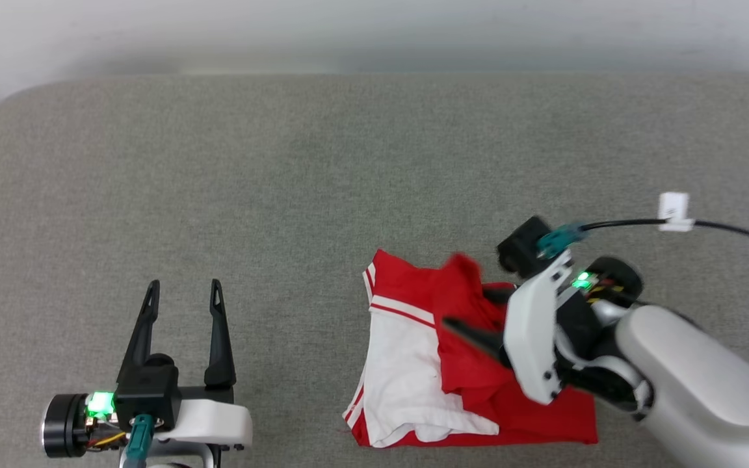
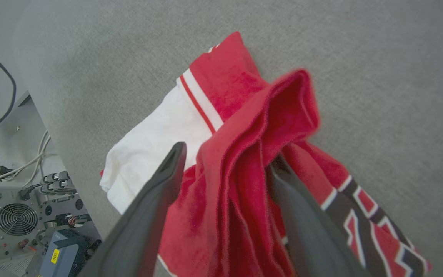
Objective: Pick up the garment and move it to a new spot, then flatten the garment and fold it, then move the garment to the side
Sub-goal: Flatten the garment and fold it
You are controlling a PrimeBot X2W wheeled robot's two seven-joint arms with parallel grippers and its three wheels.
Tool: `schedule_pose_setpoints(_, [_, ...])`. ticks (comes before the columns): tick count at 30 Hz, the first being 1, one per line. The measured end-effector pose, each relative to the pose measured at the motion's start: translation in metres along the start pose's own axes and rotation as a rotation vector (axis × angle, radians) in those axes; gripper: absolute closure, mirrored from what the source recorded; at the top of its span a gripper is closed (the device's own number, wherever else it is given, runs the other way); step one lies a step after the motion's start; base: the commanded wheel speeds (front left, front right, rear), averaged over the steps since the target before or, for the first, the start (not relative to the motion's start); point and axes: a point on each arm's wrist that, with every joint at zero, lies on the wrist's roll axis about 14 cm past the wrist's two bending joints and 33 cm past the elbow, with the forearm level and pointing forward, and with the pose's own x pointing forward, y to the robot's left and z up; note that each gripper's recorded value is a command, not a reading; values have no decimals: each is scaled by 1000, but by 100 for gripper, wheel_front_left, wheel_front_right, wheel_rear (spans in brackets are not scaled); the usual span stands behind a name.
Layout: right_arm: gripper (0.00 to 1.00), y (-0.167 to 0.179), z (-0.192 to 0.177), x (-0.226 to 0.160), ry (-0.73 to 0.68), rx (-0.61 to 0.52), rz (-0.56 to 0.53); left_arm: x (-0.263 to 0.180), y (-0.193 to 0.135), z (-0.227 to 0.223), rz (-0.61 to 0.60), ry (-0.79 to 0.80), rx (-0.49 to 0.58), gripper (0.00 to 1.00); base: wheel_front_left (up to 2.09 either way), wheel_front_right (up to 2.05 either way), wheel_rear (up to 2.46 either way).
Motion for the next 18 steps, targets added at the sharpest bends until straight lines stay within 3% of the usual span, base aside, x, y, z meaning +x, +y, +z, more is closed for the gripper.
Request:
schedule_pose_setpoints(9, [0, -67, 113, -112, -653, -136, -326, -12, -4, 14, -17, -36, -13, 0, 0, 0, 0])
schedule_pose_setpoints(15, [0, -96, 109, -172, -907, -161, -544, -15, -10, 19, -37, -50, -22, 0, 0, 0, 0])
schedule_pose_setpoints(18, [0, -104, 85, -192, -975, -145, -644, -18, -11, 22, -42, -57, -26, 0, 0, 0, 0])
